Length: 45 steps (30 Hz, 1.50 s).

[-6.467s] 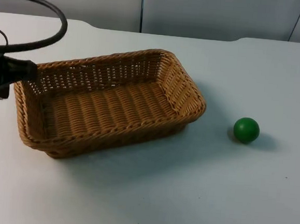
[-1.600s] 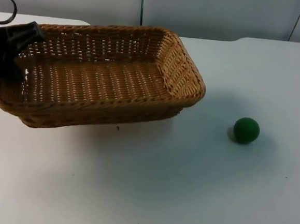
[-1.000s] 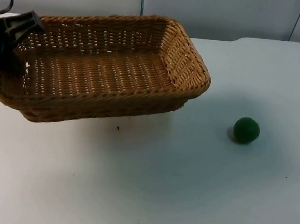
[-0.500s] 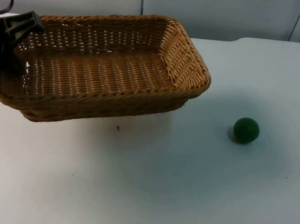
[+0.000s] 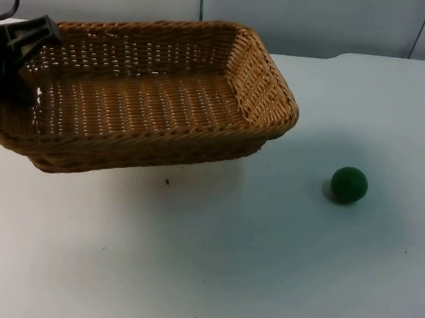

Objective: Pick up the basket with the left hand and place the ball into the basket with the right hand.

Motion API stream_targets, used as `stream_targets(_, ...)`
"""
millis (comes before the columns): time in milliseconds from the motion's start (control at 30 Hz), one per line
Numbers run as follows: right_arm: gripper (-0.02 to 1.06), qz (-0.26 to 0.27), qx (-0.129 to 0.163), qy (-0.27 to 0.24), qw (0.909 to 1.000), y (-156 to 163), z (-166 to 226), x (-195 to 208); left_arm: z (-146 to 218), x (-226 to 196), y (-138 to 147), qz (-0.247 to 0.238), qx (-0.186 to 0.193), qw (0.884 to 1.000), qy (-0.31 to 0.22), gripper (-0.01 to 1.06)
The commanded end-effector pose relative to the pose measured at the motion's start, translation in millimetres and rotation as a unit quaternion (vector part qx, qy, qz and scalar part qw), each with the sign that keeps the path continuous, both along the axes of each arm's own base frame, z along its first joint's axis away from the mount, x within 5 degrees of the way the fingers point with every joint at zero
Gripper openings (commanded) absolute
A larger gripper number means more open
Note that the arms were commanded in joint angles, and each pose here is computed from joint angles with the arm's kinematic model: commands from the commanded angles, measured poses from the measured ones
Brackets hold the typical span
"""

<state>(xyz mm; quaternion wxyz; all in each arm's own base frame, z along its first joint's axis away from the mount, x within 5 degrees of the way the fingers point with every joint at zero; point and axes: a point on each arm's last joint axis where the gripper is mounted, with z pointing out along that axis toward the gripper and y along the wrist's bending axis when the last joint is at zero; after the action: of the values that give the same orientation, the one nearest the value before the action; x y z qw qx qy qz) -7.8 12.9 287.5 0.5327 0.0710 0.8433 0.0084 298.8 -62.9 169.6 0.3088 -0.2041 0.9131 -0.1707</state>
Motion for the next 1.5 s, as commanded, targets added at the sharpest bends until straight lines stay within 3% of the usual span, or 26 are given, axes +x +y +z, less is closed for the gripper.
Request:
stream_targets(0,0.0,0.014,-0.003,-0.017,0.9998,-1,1,1,5,0,-1,0.01,-0.009,1.0,-0.008,0.0)
stream_targets(67,0.0,0.043,-0.001,-0.022,0.9988,-1,2,1,5,0,-1,0.01,-0.009,1.0,-0.008,0.0)
stream_targets(100,0.0,0.052,-0.014,-0.025,0.9982,-4,3,1,5,0,-1,0.01,-0.009,1.0,-0.008,0.0)
stream_targets(333,0.0,0.034,-0.06,-0.035,0.997,-13,5,1,5,0,-1,0.01,-0.009,1.0,-0.008,0.0)
stream_targets(900,0.0,0.034,-0.06,-0.038,0.9969,-13,6,1,5,0,-1,0.01,-0.009,1.0,-0.008,0.0)
stream_targets(1000,0.0,0.032,-0.063,-0.027,0.9971,-13,4,0,5,0,-1,0.01,-0.009,1.0,-0.008,0.0)
stream_targets(1133,0.0,0.012,-0.071,0.052,0.996,-19,0,9,5,0,-1,0.01,-0.009,1.0,-0.008,0.0)
stream_targets(1167,0.0,0.012,-0.071,0.052,0.996,-19,0,9,5,0,-1,0.01,-0.009,1.0,-0.008,0.0)
stream_targets(1267,0.1,0.011,-0.051,0.111,0.9924,-19,14,33,5,0,-1,0.01,-0.009,1.0,-0.008,0.0)
stream_targets(1300,0.17,0.013,-0.049,0.12,0.9915,-19,21,39,5,0,-1,0.01,-0.009,1.0,-0.008,0.0)
stream_targets(1333,0.17,0.013,-0.049,0.12,0.9915,-19,21,39,5,0,-1,0.01,-0.009,1.0,-0.008,0.0)
stream_targets(1467,0.45,0.012,-0.05,0.166,0.9847,-22,42,74,5,0,-1,0.01,-0.009,1.0,-0.008,0.0)
